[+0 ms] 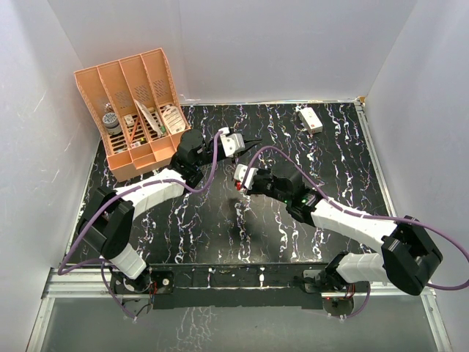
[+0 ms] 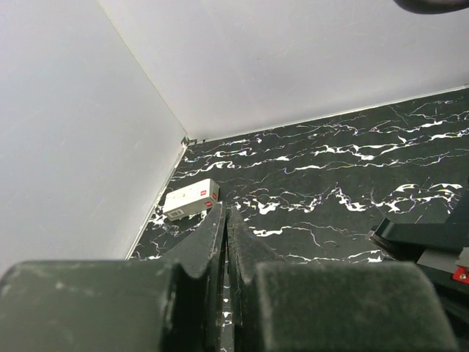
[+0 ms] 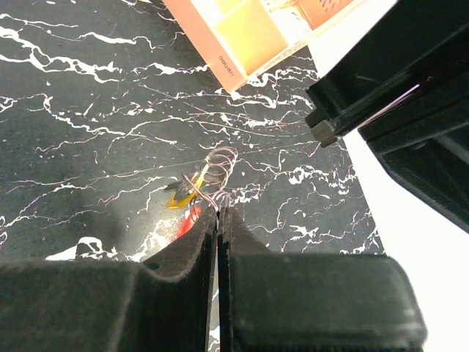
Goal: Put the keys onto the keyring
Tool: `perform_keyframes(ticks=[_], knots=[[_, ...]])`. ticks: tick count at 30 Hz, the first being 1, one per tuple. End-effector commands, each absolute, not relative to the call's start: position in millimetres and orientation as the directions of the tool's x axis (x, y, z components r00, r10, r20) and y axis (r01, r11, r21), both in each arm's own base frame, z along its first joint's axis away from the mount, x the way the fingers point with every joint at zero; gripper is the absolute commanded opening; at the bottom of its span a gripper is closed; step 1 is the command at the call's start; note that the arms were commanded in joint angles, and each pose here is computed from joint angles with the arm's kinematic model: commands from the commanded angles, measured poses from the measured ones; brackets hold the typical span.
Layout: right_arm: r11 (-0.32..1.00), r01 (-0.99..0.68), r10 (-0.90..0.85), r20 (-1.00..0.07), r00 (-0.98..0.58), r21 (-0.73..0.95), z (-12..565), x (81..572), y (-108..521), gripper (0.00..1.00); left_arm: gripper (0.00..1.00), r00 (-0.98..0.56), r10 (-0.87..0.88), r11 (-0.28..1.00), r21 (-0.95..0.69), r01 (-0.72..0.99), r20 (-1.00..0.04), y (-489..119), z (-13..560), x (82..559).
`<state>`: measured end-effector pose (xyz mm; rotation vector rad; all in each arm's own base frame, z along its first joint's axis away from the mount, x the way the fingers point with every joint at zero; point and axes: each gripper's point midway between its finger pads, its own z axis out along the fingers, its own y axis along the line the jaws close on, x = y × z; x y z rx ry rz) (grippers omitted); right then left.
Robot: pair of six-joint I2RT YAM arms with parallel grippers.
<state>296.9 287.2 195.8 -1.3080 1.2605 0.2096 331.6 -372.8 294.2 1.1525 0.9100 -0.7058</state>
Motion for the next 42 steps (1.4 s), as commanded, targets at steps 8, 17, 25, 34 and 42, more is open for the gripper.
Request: perform_keyframes(ticks=[8, 17, 25, 34, 42], knots=[[0.449, -0.644, -0.426, -0.782, 0.456, -0.620, 246.0, 307.3, 287.1, 0.00, 0.00, 0.536, -0.032, 0.316, 0.500, 0.806, -0.844, -363.5, 318.2, 327.2], [0.498, -0.629, -0.436, -0.799, 0.413, -0.597, 247.8, 314.2, 280.8, 0.00, 0.13, 0.537, 0.007, 0.470, 0.477, 0.742, -0.843, -329.7, 326.2, 333.3], [0.561, -0.615, -0.427, -0.830, 0.359, -0.555, 252.2, 323.2, 275.0, 0.00, 0.43, 0.510, 0.018, 0.532, 0.440, 0.724, -0.860, -303.0, 325.9, 323.1], [0.636, -0.604, -0.362, -0.877, 0.316, -0.480, 268.2, 329.6, 270.2, 0.00, 0.99, 0.435, -0.016, 0.596, 0.341, 0.727, -0.900, -284.0, 310.1, 313.5], [0.691, -0.594, -0.302, -0.911, 0.281, -0.412, 283.2, 335.3, 269.2, 0.00, 0.99, 0.390, -0.048, 0.595, 0.288, 0.750, -0.919, -278.3, 283.3, 299.8]])
